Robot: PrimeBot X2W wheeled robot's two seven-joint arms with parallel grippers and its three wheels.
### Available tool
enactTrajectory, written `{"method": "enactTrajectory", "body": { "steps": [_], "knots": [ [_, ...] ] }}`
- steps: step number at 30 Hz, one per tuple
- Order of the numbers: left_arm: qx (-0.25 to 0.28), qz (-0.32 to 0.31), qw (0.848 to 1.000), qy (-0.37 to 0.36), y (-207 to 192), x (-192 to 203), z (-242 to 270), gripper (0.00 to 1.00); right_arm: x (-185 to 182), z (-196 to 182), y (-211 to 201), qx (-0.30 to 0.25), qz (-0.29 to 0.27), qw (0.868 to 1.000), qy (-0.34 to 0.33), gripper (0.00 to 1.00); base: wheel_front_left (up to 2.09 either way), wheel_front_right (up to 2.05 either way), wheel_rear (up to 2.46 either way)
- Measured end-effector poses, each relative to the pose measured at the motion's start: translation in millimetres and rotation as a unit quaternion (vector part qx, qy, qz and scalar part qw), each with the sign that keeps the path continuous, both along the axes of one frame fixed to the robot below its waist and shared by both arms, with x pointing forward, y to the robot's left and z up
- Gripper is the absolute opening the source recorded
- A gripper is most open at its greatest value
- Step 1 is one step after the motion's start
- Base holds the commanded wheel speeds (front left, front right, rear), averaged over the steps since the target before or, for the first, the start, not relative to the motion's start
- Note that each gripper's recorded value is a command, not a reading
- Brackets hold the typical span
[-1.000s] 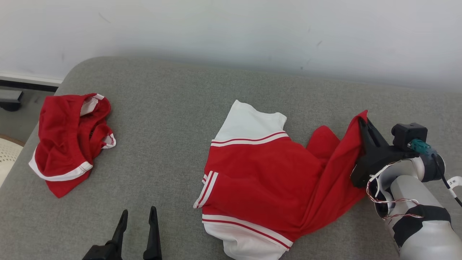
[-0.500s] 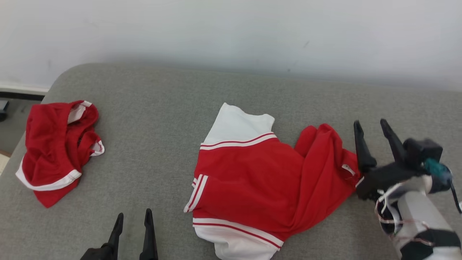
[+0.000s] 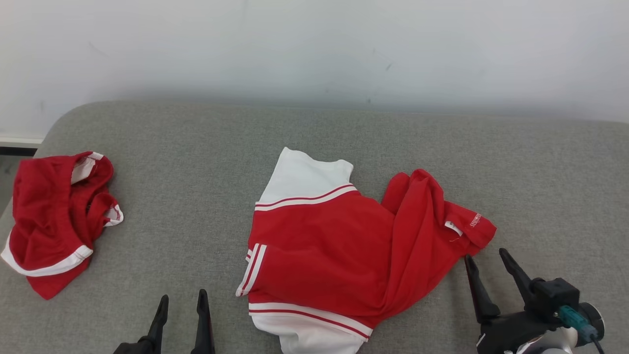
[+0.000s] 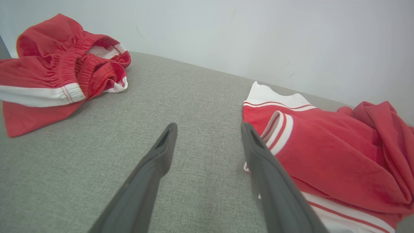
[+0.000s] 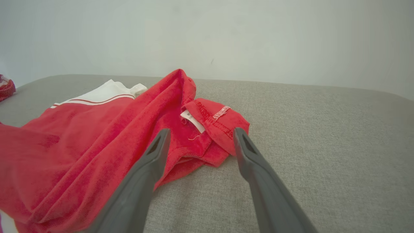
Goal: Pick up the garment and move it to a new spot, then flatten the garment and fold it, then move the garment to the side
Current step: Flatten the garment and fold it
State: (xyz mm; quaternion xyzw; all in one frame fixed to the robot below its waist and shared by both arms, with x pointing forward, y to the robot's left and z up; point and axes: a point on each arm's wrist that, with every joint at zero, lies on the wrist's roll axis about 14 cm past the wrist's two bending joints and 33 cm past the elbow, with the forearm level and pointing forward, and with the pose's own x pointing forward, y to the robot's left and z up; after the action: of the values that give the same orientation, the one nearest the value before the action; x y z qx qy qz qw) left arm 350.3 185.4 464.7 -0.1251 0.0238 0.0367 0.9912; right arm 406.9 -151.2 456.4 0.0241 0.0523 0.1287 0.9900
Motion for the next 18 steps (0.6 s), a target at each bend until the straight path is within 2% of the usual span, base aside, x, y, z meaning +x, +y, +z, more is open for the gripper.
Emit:
{"method": "enactTrajectory", "body": {
  "steps": [4, 9, 14, 15, 16, 17, 18],
  "knots": [
    [0.0, -0.001, 1.0, 0.003, -0.7, -1.6, -1.7, 1.0, 4.3, -7.4, 6.9, -0.032, 0.019, 0.999, 0.008, 1.0, 0.0, 0.0, 0.0],
    [0.0, 0.007, 1.0, 0.007, 4.0, -5.3, -4.0, 1.0, 31.9, 1.0, 10.7, -0.092, 0.041, 0.995, -0.009, 1.0, 0.0, 0.0, 0.0],
    [-0.002, 0.021, 1.0, 0.011, 11.6, -10.9, -5.8, 1.0, 47.0, -12.4, 2.2, -0.141, 0.047, 0.989, 0.013, 1.0, 0.0, 0.0, 0.0],
    [-0.002, 0.023, 1.0, 0.011, 13.0, -11.7, -6.0, 1.0, 48.0, -17.9, -1.2, -0.149, 0.046, 0.988, 0.023, 0.95, 0.0, 0.0, 0.0],
    [-0.002, 0.026, 1.0, 0.012, 14.5, -12.3, -6.3, 1.0, 49.0, -23.0, -4.1, -0.158, 0.046, 0.986, 0.032, 0.43, 0.0, 0.0, 0.0],
    [-0.004, 0.029, 0.999, 0.013, 16.1, -12.9, -7.0, 1.0, 51.5, -24.8, -5.5, -0.159, 0.044, 0.986, 0.036, 0.08, 0.0, 0.0, 0.0],
    [-0.006, 0.035, 0.999, 0.015, 18.6, -13.3, -8.2, 1.0, 57.8, -26.1, -5.7, -0.161, 0.042, 0.985, 0.041, 0.0, 0.0, 0.0, 0.0]
  ]
}}
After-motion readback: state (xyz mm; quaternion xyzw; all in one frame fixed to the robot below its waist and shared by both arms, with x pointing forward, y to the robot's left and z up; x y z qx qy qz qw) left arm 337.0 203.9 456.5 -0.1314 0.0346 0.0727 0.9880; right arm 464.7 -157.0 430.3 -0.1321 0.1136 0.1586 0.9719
